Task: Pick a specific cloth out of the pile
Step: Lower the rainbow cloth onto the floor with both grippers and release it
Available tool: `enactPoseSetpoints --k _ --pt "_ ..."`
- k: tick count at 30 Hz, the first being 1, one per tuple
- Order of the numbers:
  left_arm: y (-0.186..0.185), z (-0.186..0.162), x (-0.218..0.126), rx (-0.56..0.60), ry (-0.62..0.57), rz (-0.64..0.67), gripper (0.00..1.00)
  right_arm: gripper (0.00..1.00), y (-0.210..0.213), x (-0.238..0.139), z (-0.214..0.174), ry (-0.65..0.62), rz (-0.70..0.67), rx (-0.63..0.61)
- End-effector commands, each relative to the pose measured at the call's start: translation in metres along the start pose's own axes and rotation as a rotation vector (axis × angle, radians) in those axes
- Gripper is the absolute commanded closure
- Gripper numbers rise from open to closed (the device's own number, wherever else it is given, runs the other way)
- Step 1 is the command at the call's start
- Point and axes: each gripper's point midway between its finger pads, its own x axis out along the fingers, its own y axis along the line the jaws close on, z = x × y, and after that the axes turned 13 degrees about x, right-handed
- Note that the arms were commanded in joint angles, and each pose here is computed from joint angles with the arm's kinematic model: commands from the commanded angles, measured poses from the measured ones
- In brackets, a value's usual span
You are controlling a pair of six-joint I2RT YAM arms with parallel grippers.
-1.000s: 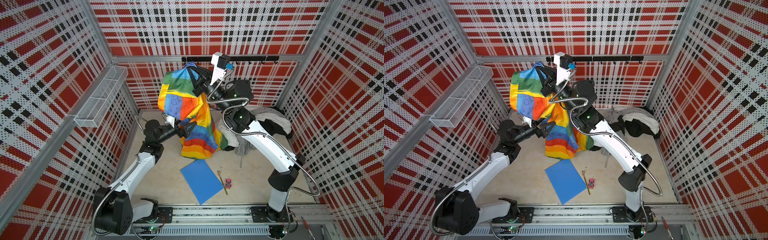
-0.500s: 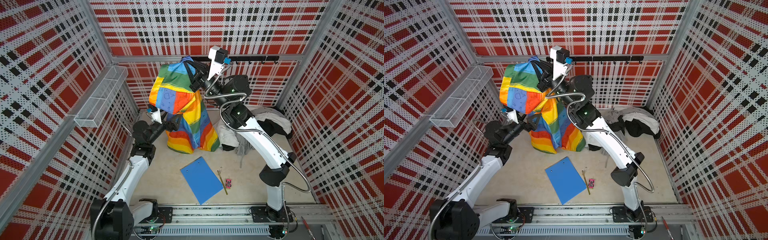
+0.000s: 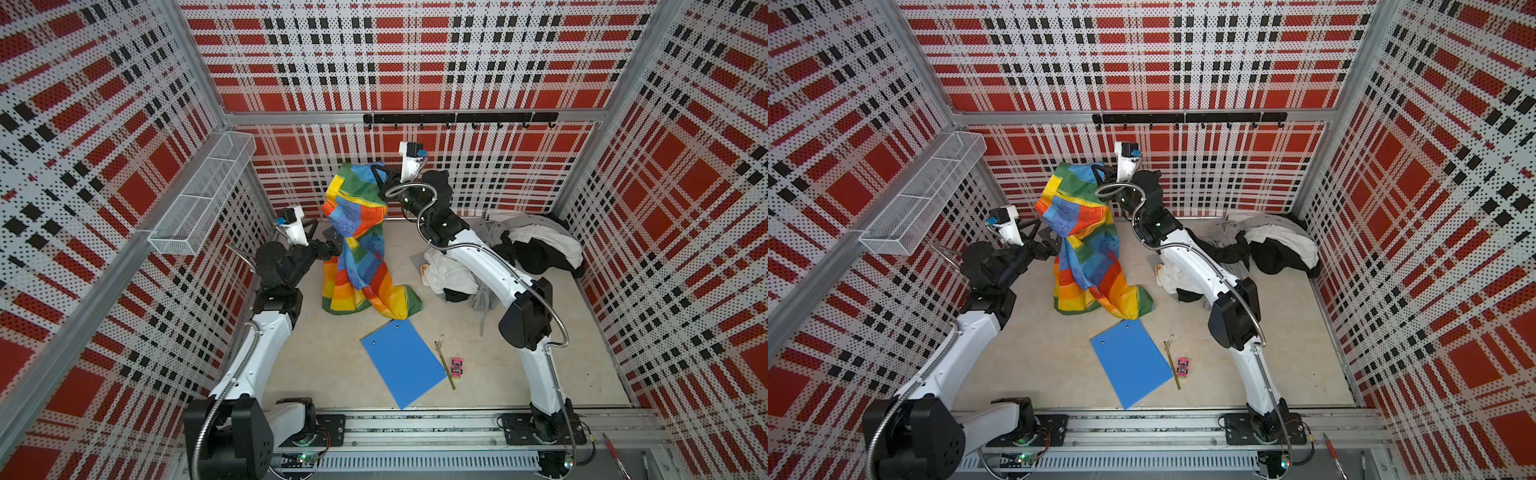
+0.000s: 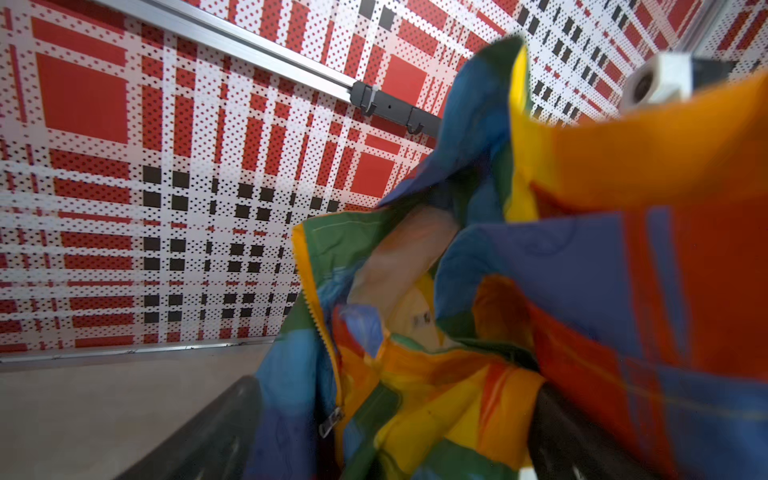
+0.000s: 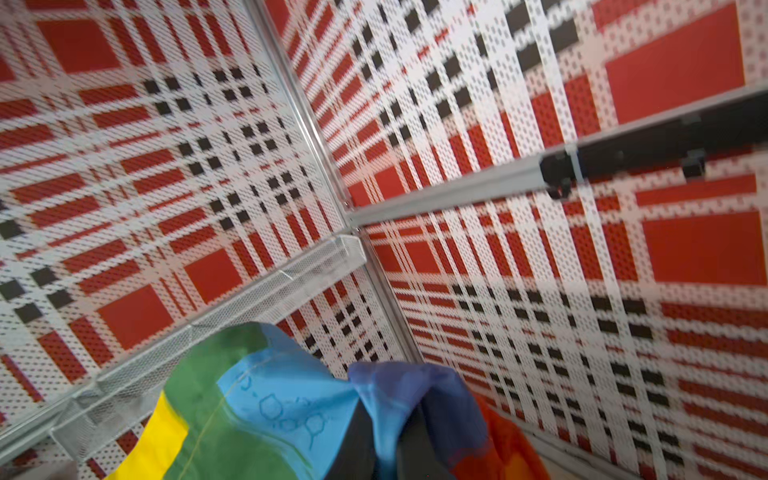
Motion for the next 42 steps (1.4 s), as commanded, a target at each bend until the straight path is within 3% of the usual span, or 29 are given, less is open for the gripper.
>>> enactPoseSetpoints --k 1,13,18,31,35,37,42 --pt "-0.001 0.018 -0.007 0.027 -0.052 -0.003 0.01 0.92 -0.01 -0.008 0.013 -0.062 -0.019 0.061" --pt "0.002 0.025 -0.02 0.062 -0.074 0.0 0.01 0.92 -0.059 -0.045 -0.049 0.082 -0.183 0.037" --pt "-0.006 0.022 -0.014 0.06 -0.063 -0.053 0.01 0.9 -0.074 -0.065 -0.101 0.197 -0.243 0.045" --pt "-0.008 0.017 -0.008 0.053 -0.049 -0.07 0.01 0.82 -0.066 -0.08 -0.258 0.633 -0.164 -0.014" --pt "-0.008 0.016 -0.007 0.048 -0.045 -0.069 0.01 0.71 -0.052 -0.093 -0.284 0.741 -0.073 0.0" --pt "-0.007 0.015 -0.006 0.045 -0.041 -0.067 0.01 0.64 -0.045 -0.101 -0.279 0.745 -0.051 -0.01" --pt "-0.005 0.01 -0.001 0.017 -0.024 -0.066 0.01 0.35 -0.039 -0.118 -0.245 0.696 -0.098 -0.084"
